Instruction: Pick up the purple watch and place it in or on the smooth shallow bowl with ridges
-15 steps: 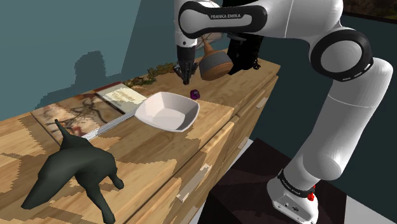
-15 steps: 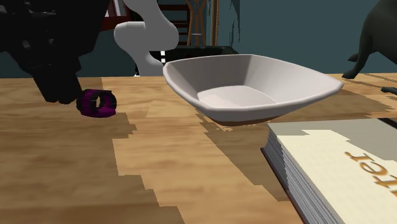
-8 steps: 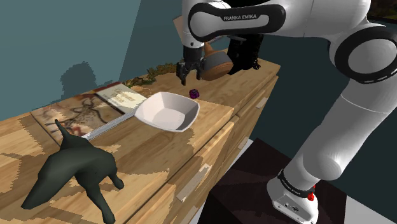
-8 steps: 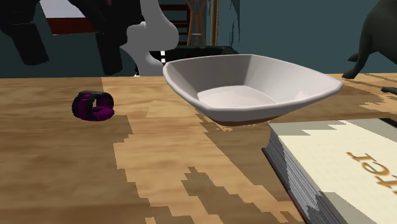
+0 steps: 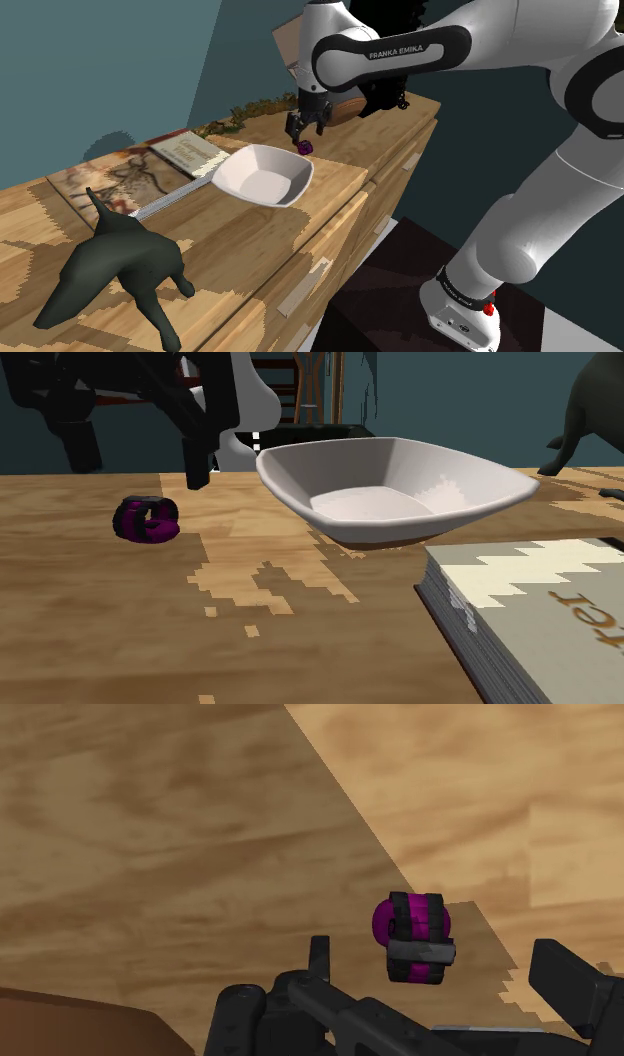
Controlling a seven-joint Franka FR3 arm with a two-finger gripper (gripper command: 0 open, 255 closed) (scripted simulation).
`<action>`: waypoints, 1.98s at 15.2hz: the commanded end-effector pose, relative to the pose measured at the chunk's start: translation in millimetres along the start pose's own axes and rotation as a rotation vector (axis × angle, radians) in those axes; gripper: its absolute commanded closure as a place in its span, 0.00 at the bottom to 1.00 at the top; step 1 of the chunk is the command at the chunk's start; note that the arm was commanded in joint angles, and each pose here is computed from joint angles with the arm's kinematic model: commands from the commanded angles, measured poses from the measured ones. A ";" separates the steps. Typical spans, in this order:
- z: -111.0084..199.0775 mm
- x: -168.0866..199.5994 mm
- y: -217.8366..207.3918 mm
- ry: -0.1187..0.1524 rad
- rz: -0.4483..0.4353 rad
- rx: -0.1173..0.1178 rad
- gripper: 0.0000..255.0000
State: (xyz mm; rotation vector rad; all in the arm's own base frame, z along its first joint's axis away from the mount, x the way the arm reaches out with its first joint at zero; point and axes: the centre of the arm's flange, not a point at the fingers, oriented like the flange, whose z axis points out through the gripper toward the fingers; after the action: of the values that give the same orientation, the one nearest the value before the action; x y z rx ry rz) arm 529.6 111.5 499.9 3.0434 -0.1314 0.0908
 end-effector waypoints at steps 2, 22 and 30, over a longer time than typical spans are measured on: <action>14.9 -0.5 -1.0 0.001 0.000 0.000 0.00; -0.8 0.6 0.4 0.001 0.000 0.000 1.00; -42.8 3.2 4.2 0.001 0.000 0.000 1.00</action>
State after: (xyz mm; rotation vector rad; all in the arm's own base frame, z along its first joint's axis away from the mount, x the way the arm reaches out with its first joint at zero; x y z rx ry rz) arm 529.9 110.5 537.6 3.0435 -0.1314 0.0925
